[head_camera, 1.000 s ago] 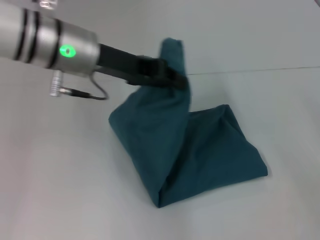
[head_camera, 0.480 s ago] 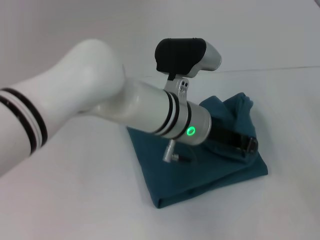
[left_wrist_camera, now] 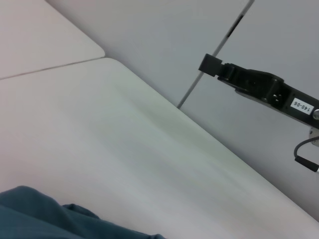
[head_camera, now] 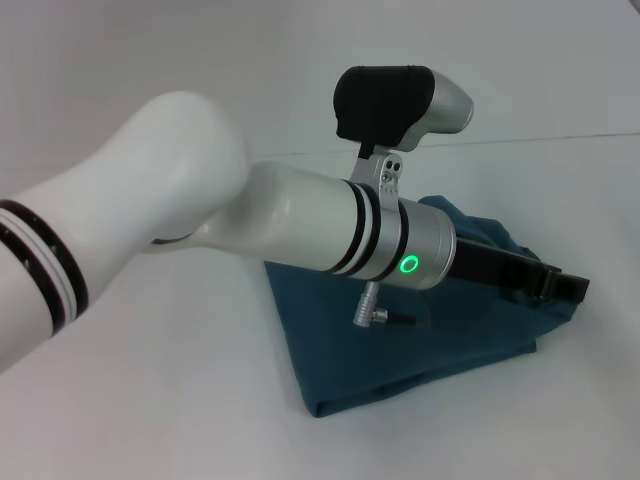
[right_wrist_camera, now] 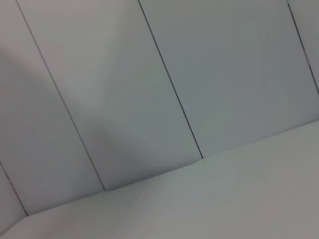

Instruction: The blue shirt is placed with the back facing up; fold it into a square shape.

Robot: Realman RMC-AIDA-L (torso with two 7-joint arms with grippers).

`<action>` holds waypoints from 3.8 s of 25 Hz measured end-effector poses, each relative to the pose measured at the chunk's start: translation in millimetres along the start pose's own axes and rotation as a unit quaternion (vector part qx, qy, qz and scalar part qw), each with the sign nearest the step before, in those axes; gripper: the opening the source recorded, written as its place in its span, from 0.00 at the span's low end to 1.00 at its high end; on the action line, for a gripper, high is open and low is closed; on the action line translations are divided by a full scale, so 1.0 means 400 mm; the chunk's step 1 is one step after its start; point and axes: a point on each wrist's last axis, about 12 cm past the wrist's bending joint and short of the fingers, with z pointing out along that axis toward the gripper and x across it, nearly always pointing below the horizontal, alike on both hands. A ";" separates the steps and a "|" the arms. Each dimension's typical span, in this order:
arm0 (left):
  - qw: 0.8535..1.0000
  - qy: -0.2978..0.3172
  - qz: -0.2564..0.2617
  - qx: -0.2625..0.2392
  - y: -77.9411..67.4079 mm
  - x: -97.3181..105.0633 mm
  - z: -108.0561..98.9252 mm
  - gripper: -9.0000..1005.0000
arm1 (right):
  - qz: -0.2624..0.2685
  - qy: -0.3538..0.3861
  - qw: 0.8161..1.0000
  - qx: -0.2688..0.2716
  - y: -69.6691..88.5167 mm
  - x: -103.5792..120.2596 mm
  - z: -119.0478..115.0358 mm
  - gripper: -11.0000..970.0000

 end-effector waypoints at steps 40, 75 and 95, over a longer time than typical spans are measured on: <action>0.993 -0.071 0.043 0.083 0.239 0.414 -0.530 0.96 | -0.256 0.487 0.835 0.003 0.578 -0.171 0.331 0.64; 0.994 -0.059 0.054 0.078 0.241 0.415 -0.503 0.95 | -0.272 0.496 0.823 0.049 0.530 -0.011 0.422 0.41; 0.994 -0.055 0.048 0.078 0.239 0.425 -0.490 0.95 | -0.213 0.434 0.873 0.068 0.469 -0.062 0.411 0.02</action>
